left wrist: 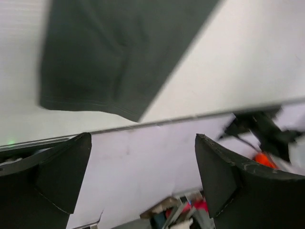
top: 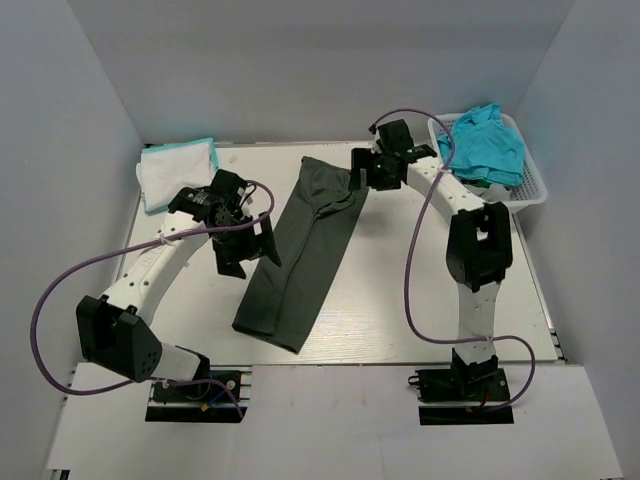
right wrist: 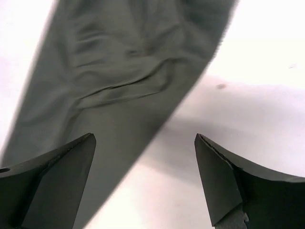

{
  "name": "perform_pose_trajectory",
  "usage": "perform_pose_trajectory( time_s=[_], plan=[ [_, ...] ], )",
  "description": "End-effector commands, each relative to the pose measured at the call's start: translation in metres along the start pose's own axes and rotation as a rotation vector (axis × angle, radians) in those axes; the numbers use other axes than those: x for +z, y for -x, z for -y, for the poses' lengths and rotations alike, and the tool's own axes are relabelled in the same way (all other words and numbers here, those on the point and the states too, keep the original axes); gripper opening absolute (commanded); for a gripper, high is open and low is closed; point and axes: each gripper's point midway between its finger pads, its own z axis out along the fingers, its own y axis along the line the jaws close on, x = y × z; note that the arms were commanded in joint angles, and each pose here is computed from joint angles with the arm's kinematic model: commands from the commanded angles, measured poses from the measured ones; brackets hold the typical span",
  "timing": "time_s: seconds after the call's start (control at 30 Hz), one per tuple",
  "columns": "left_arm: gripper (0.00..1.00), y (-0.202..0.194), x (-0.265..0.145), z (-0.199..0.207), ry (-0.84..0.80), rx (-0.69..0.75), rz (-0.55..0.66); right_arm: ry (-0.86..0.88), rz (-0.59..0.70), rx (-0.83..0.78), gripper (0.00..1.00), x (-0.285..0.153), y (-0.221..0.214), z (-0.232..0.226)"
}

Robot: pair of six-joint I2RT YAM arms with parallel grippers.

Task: Fold and stack the t-shirts
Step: Rotate the tshirt 90 degrees

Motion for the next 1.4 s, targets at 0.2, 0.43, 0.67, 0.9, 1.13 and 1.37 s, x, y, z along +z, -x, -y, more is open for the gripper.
perform_pose_trajectory(
  time_s=[0.2,0.43,0.67,0.9,1.13,1.37],
  plan=[
    [1.0,0.041,-0.002,-0.033,0.189,-0.045,0.21,0.16,-0.223,0.031,0.9,0.001,-0.114,-0.143],
    [1.0,0.035,-0.002,-0.052,0.256,-0.049,0.24,0.21,-0.384,0.13,0.9,0.018,-0.183,-0.148],
    [1.0,0.029,0.002,-0.041,0.18,-0.031,0.216,0.094,-0.422,0.144,0.9,0.038,-0.198,-0.096],
    [1.0,0.017,0.019,-0.037,0.131,0.028,0.117,-0.036,-0.382,0.105,0.9,0.041,-0.166,-0.026],
    [1.0,0.005,0.032,-0.023,0.041,0.09,0.054,0.001,-0.262,-0.003,0.9,0.02,-0.092,-0.023],
    [1.0,-0.016,0.061,-0.002,-0.1,0.161,0.005,0.14,-0.2,0.062,0.9,-0.053,-0.121,-0.061]
  ],
)
